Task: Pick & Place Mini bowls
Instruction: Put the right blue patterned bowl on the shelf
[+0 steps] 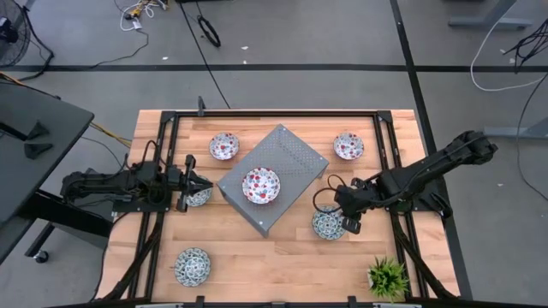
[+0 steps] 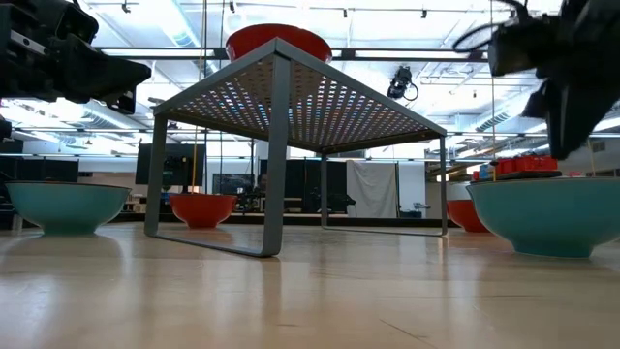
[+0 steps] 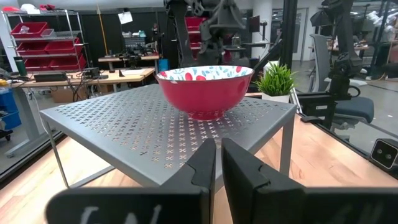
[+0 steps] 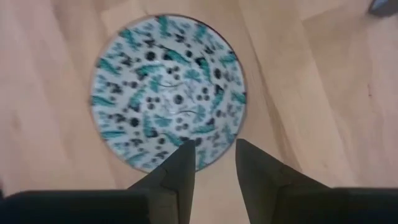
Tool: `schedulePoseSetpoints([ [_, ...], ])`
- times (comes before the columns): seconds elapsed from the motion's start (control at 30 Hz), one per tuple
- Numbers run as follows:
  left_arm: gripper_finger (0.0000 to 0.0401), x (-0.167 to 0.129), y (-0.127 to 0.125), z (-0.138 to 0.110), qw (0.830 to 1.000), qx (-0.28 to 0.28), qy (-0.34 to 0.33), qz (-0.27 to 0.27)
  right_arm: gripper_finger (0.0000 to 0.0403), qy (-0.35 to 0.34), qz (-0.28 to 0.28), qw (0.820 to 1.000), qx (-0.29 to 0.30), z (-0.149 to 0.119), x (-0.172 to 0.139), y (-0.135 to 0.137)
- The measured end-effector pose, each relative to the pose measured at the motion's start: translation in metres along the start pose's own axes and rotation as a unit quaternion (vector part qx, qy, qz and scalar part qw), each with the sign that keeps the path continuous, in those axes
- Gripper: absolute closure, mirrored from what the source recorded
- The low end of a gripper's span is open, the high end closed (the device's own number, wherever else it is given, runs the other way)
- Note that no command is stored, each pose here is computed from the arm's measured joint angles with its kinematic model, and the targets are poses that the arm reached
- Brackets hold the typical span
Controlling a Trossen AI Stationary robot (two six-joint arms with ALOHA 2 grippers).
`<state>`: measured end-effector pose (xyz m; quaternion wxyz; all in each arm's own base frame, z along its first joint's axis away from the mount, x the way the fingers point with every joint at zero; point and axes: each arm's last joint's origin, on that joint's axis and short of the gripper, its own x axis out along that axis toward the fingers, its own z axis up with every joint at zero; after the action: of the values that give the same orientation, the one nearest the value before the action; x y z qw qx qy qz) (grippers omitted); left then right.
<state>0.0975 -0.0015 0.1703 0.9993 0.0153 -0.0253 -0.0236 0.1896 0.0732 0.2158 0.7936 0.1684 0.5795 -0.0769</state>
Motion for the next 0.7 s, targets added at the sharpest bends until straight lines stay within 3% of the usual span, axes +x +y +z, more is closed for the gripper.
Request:
schedulePoseSetpoints([
  [0.2,0.0371,0.000,0.000,0.000,1.000,0.000,0.000,0.000,0.0272,0.002,0.004,1.000,0.007,-0.006,0.012,-0.004],
  [0.33,0.0371,0.000,0.000,0.000,1.000,0.000,0.000,0.000,0.0250,0.002,0.022,0.999,0.037,-0.008,0.020,-0.005],
  [0.7,0.0371,0.000,0.000,0.000,1.000,0.000,0.000,0.000,0.0210,0.024,0.006,0.990,0.141,-0.013,0.032,-0.020],
])
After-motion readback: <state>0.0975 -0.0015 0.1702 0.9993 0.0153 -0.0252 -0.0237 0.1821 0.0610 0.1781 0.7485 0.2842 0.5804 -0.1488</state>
